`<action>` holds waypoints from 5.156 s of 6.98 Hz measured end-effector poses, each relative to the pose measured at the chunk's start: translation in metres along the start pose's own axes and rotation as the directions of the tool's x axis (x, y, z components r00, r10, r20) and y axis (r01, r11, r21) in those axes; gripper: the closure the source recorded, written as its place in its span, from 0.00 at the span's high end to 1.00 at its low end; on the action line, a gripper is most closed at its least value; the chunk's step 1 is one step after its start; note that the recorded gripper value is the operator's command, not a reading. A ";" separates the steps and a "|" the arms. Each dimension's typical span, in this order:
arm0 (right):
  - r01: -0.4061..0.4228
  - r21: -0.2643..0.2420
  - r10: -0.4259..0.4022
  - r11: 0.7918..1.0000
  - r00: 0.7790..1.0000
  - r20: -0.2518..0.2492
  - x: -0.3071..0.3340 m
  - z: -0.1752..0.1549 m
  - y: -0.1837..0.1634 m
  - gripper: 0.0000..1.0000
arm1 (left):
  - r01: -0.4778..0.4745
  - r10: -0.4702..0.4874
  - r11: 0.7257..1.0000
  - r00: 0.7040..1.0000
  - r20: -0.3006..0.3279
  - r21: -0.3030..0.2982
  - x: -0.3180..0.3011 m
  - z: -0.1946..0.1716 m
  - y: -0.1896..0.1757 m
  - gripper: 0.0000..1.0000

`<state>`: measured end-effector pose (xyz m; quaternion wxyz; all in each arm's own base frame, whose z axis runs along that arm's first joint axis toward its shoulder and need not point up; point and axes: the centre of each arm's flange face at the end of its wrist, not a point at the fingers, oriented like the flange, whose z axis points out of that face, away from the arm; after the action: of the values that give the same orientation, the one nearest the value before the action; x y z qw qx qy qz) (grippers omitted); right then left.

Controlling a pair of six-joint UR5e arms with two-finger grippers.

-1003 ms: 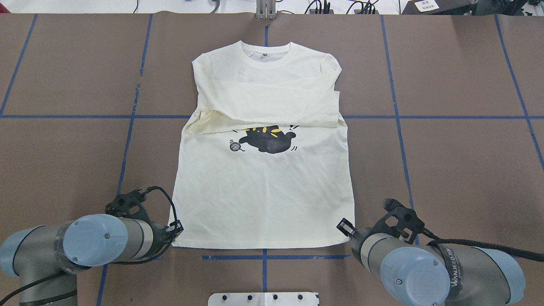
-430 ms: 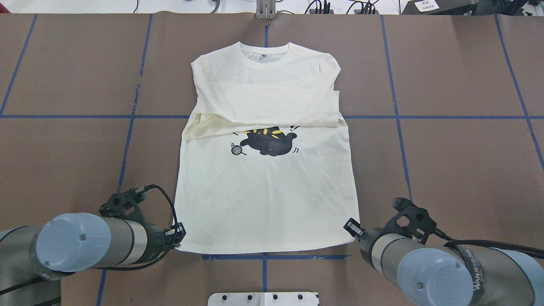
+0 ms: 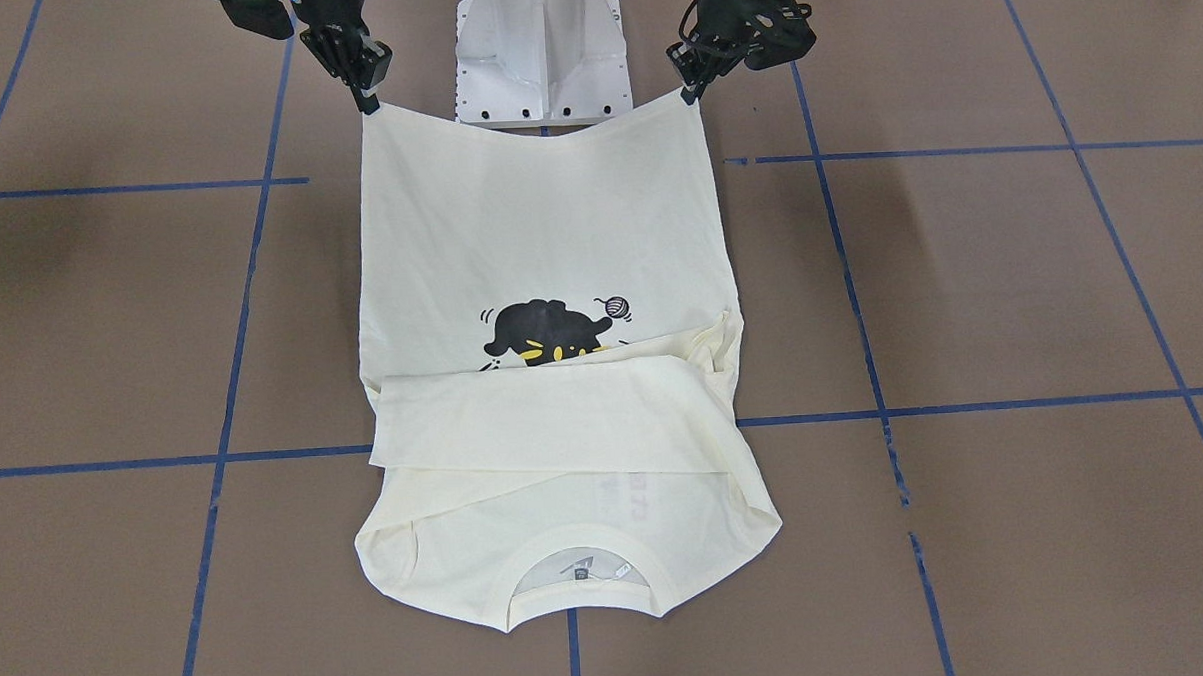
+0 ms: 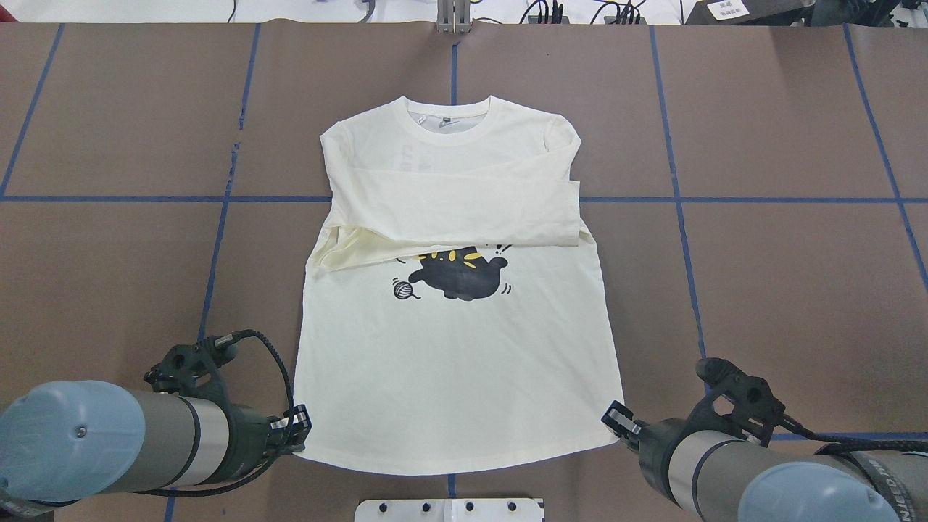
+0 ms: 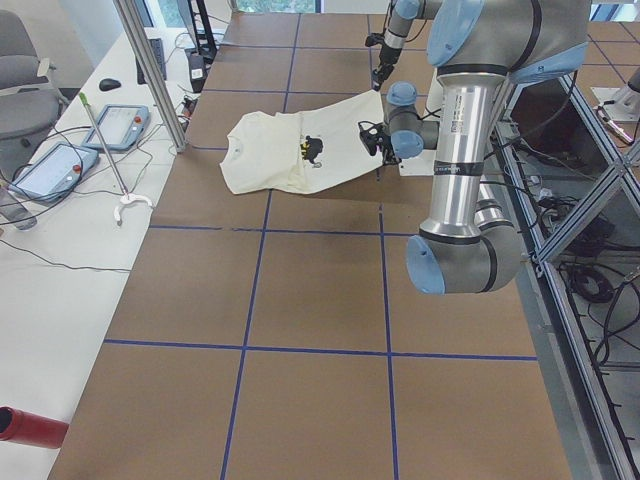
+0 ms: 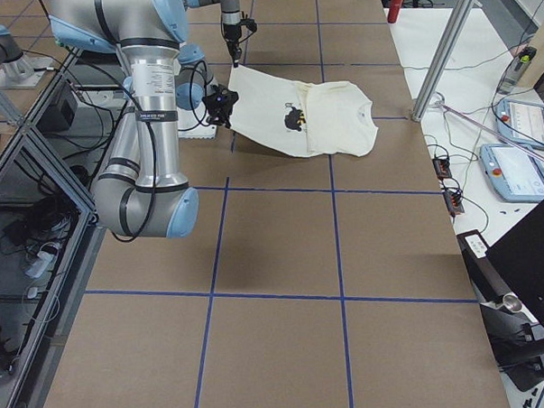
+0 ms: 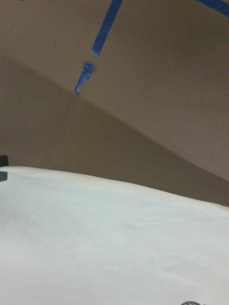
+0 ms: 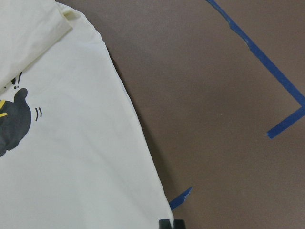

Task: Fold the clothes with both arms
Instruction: 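Lift the hem with both grippers and fold it toward the collar, then release the hem near the collar and raise both grippers, then move the right gripper to the near corner while the left holds the far corner, then grasp the folded shirt corners with both grippers and rotate it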

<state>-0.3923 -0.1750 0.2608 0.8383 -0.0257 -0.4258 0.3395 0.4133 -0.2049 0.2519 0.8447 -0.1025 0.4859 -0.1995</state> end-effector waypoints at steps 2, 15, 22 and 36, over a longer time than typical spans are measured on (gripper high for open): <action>0.080 0.065 -0.082 0.995 0.996 0.024 -0.034 0.006 -0.033 0.00 | 0.010 -0.006 0.998 0.999 -0.051 0.068 0.025 -0.011 -0.033 0.00; 0.098 0.132 -0.089 0.986 0.993 -0.073 -0.270 0.195 -0.346 0.00 | -0.015 0.014 0.824 1.000 0.005 0.566 0.155 0.091 -0.391 0.00; 0.113 0.128 -0.115 0.985 0.993 0.005 -0.284 0.184 -0.342 0.68 | -0.001 0.056 0.827 0.995 -0.081 0.562 0.153 0.099 -0.404 0.66; 0.013 0.026 -0.013 1.000 1.000 0.006 -0.112 0.191 -0.198 0.60 | -0.022 0.139 0.913 0.955 -0.261 0.407 0.119 0.004 -0.347 0.73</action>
<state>-0.4694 -0.4407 0.3701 0.8394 -0.0109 -0.4243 0.3394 0.3875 -0.5689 0.2886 0.7768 0.1224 0.5548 -0.2718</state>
